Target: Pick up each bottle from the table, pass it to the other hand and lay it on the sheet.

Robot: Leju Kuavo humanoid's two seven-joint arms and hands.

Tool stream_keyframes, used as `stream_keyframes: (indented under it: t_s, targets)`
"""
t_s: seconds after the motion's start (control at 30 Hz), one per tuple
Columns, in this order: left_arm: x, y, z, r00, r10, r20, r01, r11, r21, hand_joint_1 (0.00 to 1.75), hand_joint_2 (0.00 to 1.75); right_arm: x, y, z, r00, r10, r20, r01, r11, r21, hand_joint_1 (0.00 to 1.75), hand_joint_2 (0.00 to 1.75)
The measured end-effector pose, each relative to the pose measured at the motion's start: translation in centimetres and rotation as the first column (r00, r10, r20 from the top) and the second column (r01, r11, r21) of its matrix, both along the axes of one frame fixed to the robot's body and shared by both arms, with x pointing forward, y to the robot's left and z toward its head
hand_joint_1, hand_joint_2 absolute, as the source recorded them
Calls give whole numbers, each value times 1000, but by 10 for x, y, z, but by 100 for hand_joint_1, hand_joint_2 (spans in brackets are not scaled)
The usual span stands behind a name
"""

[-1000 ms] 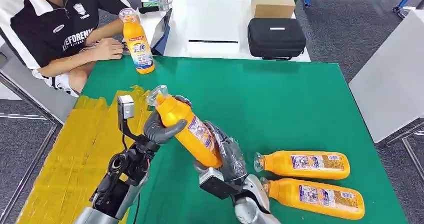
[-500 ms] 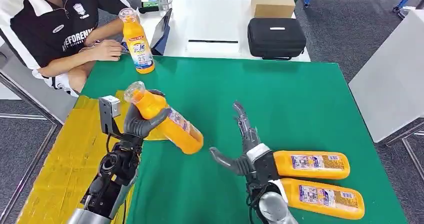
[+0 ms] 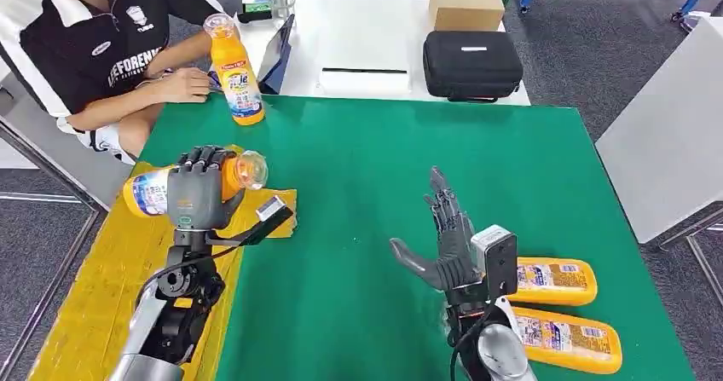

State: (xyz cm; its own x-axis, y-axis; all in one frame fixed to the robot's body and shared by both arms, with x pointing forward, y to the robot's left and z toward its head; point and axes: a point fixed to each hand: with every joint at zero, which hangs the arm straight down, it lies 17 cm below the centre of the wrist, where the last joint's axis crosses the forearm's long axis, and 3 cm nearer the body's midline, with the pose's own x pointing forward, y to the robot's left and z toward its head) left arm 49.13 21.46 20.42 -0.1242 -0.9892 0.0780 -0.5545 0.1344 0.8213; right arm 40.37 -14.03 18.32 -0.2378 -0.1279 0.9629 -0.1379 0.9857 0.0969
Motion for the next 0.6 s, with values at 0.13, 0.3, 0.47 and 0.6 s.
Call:
stream_keyframes:
  t_s: [0.13,0.3,0.47,0.6]
  targets:
    - [5,-9,-21,998,3,-55,-2,1000,29,175,175,4,-1,6,1000,6,8,-6,1000,6,0,175]
    - [5,-19,-39,995,-23,-94,30,997,67,175,175,6,-1,8,1000,7,13,-7,1000,6,0,175]
    - [8,-30,-60,986,-73,-147,89,991,102,175,175,7,-4,9,999,-11,31,12,999,-39,0,175]
    - [5,-38,-81,972,-123,-201,141,987,77,145,175,9,-12,9,999,-39,37,41,998,-57,0,175]
